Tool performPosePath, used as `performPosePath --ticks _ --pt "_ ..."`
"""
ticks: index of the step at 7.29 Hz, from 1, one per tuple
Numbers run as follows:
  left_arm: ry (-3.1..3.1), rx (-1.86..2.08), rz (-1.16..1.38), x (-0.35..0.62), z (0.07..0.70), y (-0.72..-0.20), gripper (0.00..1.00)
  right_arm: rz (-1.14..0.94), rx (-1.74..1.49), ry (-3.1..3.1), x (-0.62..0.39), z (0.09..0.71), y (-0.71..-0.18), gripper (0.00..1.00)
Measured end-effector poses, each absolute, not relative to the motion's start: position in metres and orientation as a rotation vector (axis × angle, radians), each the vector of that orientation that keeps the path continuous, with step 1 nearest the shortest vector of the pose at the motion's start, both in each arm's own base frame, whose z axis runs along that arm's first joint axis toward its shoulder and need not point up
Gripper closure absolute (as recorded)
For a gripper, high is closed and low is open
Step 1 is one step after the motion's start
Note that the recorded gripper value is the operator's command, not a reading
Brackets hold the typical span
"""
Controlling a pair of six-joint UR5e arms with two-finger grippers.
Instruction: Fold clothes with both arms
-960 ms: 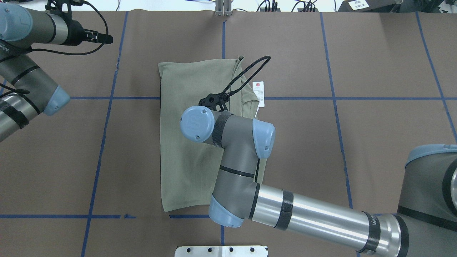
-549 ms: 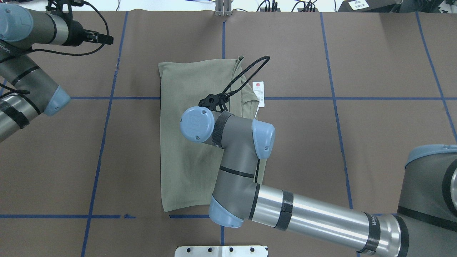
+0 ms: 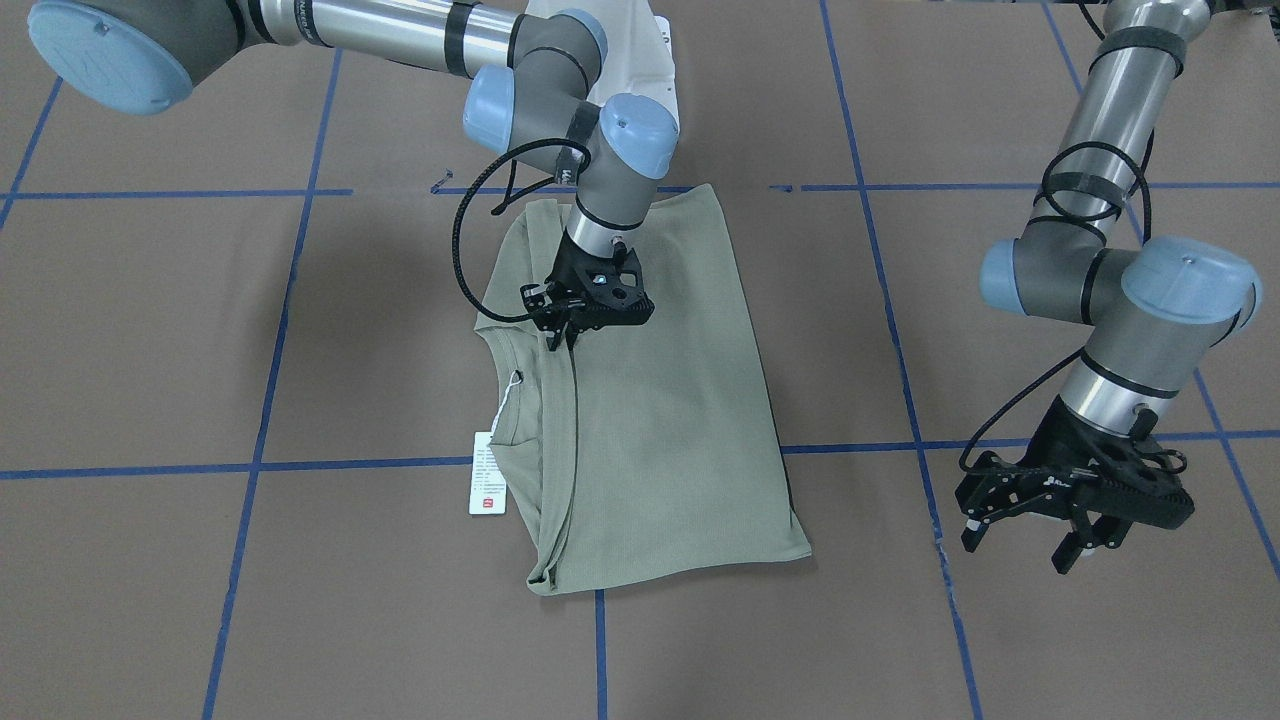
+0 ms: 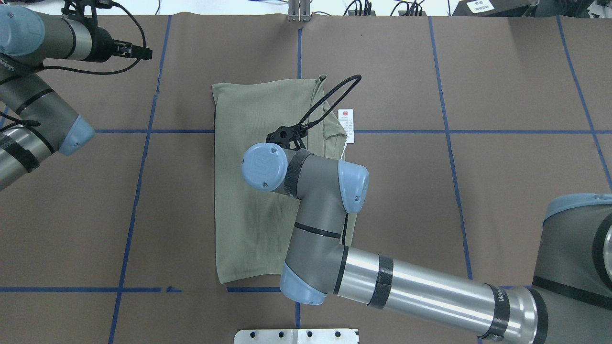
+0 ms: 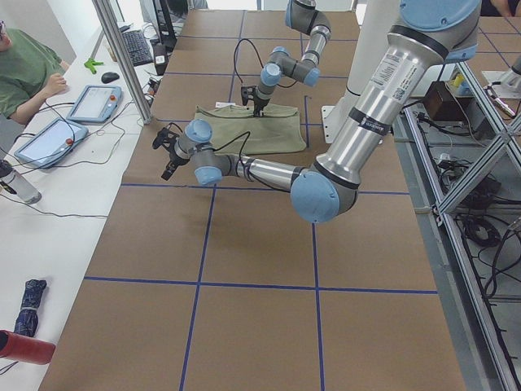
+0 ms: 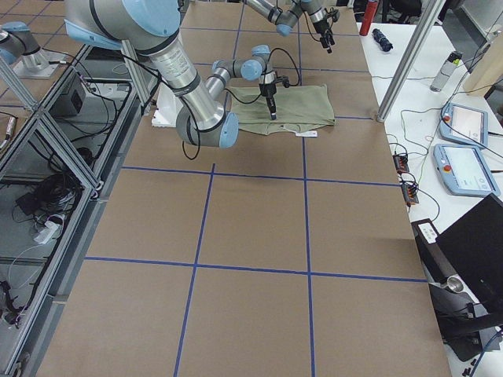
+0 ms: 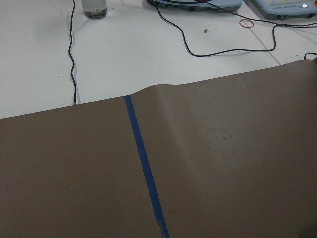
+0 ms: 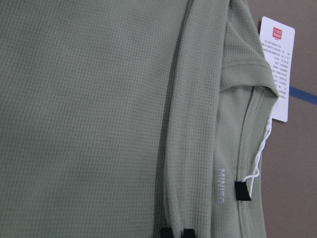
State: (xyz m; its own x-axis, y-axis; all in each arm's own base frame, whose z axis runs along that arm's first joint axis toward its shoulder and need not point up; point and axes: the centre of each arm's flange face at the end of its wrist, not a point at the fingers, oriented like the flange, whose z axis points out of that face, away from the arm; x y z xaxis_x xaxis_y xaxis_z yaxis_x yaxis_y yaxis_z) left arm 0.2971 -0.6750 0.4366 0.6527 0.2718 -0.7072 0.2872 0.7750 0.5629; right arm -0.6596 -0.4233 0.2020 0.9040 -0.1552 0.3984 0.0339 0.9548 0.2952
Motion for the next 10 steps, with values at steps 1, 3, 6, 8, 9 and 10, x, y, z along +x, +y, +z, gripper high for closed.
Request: performPosePath --ticks 1,3,6,8,9,10 --pt "0.88 0.708 -0.01 0.297 0.437 -0.675 0.0 -0.099 0.287 -0.43 -0.659 0.202 -0.423 1.0" --pt "0.881 0.709 -0.011 0.297 0.436 -0.675 0.0 -0.095 0.278 -0.408 -0.646 0.205 -0.422 1.0" --pt "0.881 0.71 -0.011 0.297 0.435 -0.675 0.0 -0.099 0.296 -0.373 -0.603 0.248 -0.413 0.0" --pt "0.881 0.707 -0.009 0.298 0.437 -0.674 0.0 -0.105 0.315 -0.356 -0.595 0.26 -0.414 0.0" --pt "0.879 0.703 -0.007 0.299 0.439 -0.672 0.0 -0.101 0.326 -0.378 -0.592 0.252 -0.415 0.0" --pt "0.88 0.703 -0.006 0.3 0.442 -0.671 0.0 -0.093 0.335 -0.433 -0.585 0.235 -0.414 0.0"
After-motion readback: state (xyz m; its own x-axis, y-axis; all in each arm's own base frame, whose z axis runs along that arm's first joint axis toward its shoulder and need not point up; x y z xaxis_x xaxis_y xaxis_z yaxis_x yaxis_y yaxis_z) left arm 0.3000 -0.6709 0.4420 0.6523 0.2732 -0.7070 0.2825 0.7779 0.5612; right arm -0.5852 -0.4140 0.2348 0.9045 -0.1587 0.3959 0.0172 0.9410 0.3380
